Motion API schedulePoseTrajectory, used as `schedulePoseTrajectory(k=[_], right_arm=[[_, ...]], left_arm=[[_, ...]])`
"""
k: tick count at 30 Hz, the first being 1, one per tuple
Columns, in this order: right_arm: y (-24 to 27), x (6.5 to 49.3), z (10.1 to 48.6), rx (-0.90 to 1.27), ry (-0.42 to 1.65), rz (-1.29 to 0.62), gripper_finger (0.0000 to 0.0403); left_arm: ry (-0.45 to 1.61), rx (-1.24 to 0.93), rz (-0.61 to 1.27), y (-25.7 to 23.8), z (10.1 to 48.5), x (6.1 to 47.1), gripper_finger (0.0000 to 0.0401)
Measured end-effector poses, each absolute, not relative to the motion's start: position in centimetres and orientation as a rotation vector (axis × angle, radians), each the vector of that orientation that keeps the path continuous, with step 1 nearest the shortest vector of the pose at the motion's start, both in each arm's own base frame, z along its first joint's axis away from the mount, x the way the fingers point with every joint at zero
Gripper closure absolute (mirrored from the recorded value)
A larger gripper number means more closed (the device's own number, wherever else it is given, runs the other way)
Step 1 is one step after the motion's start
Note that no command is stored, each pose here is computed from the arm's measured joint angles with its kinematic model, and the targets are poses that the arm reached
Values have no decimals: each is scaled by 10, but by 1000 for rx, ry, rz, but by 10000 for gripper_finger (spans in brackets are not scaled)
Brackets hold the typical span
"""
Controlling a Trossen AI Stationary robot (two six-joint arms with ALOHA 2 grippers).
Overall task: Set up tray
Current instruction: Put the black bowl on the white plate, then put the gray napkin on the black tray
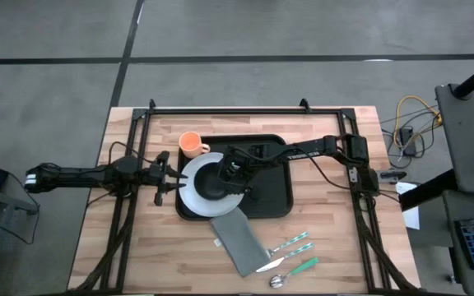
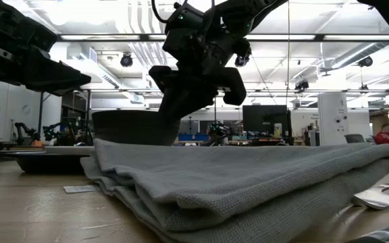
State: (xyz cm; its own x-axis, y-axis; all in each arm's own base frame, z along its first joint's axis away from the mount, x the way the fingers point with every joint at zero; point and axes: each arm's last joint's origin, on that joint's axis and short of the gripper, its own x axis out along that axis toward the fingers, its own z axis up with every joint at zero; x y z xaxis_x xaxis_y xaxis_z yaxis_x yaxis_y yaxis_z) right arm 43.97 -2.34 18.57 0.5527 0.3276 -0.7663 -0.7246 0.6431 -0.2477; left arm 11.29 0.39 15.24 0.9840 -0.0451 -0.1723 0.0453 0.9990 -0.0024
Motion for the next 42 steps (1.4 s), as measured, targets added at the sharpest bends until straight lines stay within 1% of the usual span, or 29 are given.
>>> schedulePoseTrajectory(k=[8,17,27,36,42], right_arm=[[-25,440,186,-609,793,599,283],[-21,440,188,-611,798,610,268],[-14,438,196,-614,789,618,275],[-10,437,196,-623,808,615,269],[-7,437,197,-630,808,616,276]], left_arm=[[174,2,-45,4,152,113,296],[174,1,-45,4,152,113,296],[179,1,-45,4,152,113,296],[183,1,-45,4,151,113,296],[183,1,-45,4,152,113,296]])
